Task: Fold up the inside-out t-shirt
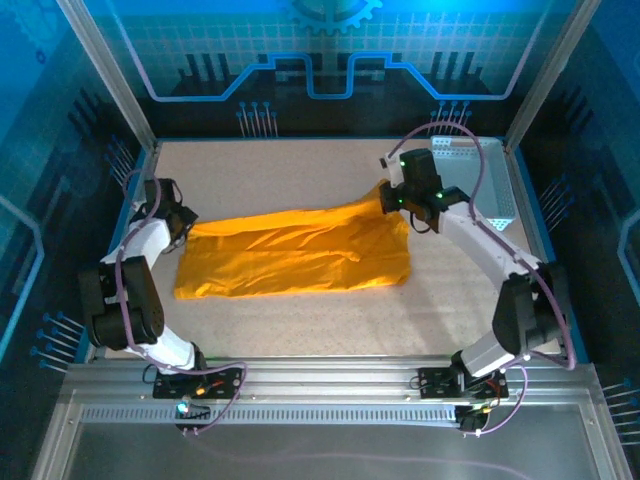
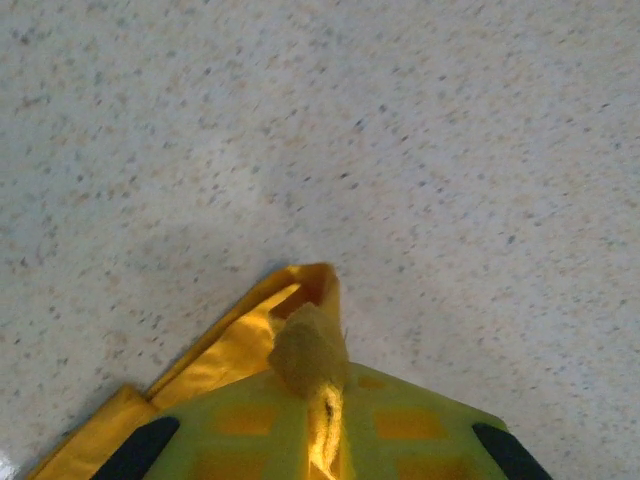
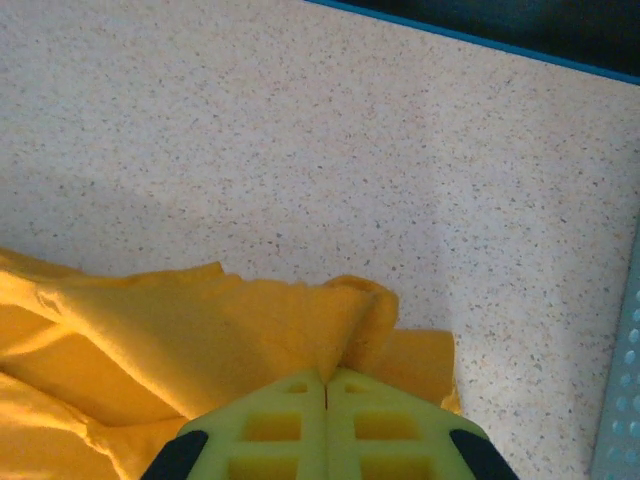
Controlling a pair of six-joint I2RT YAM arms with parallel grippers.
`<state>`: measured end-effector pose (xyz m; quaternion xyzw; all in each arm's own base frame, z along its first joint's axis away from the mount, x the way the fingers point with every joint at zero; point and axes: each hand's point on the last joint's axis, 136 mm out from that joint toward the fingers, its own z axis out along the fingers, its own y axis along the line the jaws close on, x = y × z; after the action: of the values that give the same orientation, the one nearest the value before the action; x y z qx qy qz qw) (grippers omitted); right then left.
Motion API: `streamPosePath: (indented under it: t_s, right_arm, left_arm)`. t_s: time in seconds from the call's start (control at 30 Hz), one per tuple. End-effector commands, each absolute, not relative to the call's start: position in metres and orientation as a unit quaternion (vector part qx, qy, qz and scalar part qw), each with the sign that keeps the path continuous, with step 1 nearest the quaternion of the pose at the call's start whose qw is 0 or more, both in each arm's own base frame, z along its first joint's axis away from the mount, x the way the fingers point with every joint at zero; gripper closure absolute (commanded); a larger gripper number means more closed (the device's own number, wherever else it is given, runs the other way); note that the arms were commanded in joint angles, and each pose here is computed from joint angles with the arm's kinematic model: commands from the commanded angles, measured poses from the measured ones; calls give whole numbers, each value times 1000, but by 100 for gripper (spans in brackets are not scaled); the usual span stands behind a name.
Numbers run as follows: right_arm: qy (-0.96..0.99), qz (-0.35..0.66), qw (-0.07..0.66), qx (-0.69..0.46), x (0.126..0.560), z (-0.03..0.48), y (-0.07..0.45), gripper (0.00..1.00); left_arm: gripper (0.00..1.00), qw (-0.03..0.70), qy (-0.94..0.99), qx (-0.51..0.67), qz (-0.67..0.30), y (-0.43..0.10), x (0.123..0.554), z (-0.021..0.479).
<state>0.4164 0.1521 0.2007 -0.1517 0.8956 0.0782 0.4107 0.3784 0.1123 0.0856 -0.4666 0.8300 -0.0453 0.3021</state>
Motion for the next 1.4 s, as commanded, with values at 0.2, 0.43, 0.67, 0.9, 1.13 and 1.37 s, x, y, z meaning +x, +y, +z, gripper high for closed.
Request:
streamPosePath:
  t_s: [0.2,0.43,0.67,0.9,1.13,1.37]
  right_arm:
    - [894,118,415,-121,375,181,151,100]
    - [904,122,394,-113,349,155,151,100]
    - [919,112,373,-68,321,126,133,100]
    - [920,112,373,-48,302,120,122,100]
    - [916,138,370,-72,301,129,135,94]
    - [927,144,341,-65,289,113,137,92]
  left_arm:
    - [85,324,800,-503,-46,119,343,83]
    - [84,293,787,-539,-58,105,306,62]
    - [80,263,773,-577,-23,106,264,40]
    - [87,265,760,-593,-22,110,257,38]
    - [100,288,768,-571,-24,118,269,62]
    - [82,305,769,-562,-14,119,259,86]
